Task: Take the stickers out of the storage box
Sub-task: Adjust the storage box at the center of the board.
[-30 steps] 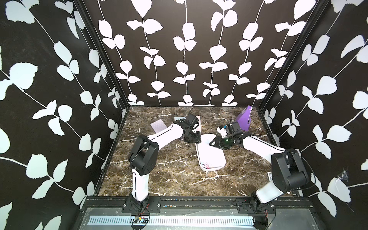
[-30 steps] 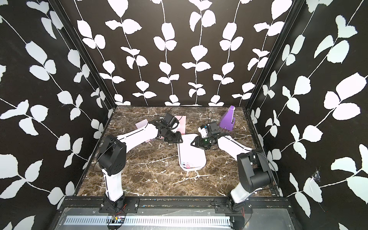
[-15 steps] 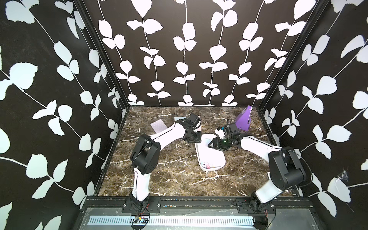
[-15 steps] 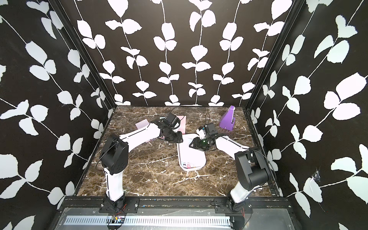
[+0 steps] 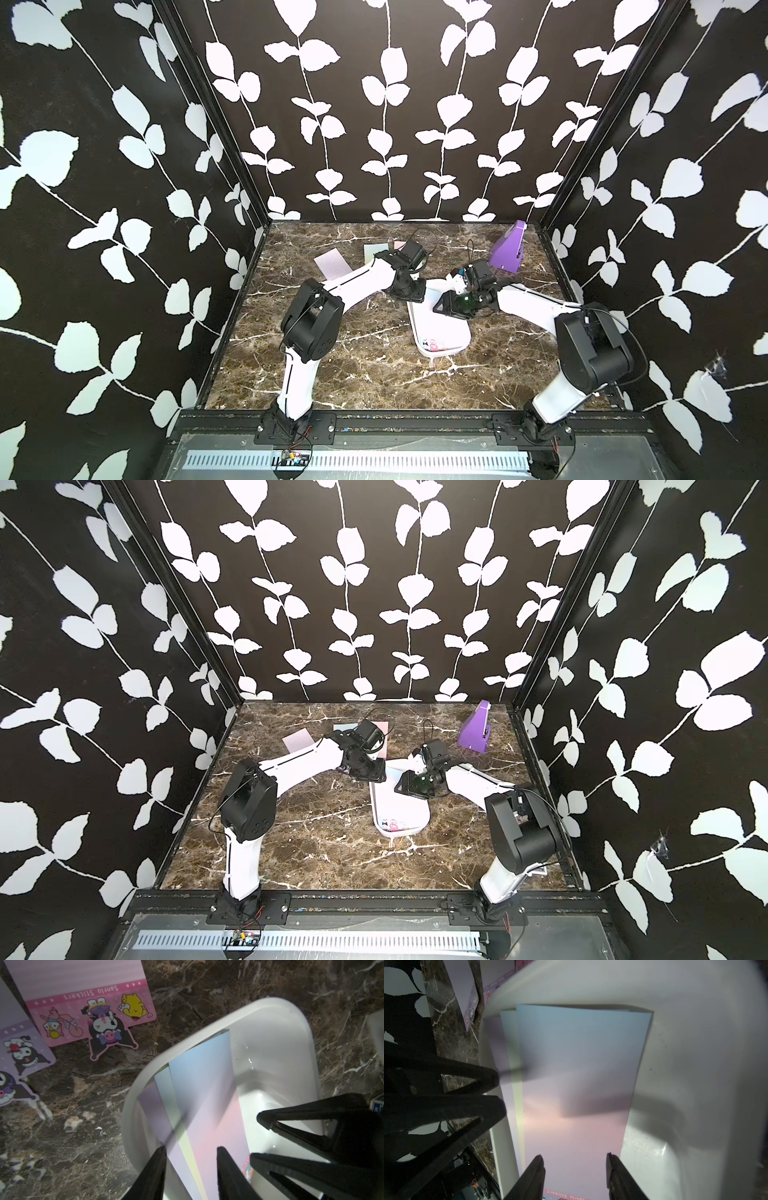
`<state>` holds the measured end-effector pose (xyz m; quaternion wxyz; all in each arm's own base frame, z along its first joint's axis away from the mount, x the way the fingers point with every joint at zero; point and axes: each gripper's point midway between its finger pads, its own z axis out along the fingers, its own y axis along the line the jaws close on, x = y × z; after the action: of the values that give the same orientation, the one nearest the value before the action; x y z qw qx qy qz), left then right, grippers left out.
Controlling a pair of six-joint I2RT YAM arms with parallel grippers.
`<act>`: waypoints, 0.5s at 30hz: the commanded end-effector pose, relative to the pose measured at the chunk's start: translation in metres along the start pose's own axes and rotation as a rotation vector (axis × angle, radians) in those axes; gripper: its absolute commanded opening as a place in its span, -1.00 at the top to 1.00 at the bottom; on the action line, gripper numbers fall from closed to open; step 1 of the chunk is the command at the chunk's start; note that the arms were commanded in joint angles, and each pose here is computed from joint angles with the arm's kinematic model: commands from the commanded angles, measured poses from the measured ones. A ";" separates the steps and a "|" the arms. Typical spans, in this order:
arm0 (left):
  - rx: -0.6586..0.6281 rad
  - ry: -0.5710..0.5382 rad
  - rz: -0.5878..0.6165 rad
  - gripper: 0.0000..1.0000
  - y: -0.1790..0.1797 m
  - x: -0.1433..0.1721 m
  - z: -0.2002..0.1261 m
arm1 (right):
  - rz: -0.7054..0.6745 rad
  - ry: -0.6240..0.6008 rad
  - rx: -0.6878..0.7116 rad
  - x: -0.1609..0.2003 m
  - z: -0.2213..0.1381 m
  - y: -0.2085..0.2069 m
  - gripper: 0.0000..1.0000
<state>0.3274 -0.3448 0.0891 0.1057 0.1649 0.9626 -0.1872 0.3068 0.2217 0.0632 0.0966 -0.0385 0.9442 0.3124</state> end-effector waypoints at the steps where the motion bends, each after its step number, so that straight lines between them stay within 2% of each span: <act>1: -0.016 -0.002 0.021 0.13 -0.002 -0.001 -0.010 | -0.024 0.007 0.032 -0.004 0.006 -0.002 0.00; 10: -0.128 0.005 0.017 0.06 0.015 0.001 -0.017 | -0.010 0.039 0.040 0.002 0.022 -0.012 0.00; 15: -0.131 0.030 0.010 0.05 0.016 0.003 -0.010 | -0.002 0.054 0.039 0.004 0.028 -0.015 0.00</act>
<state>0.3328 -0.3339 0.0975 0.1173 0.1631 0.9688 -0.1451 0.3107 0.2301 0.0484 0.0880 -0.0508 0.9458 0.3084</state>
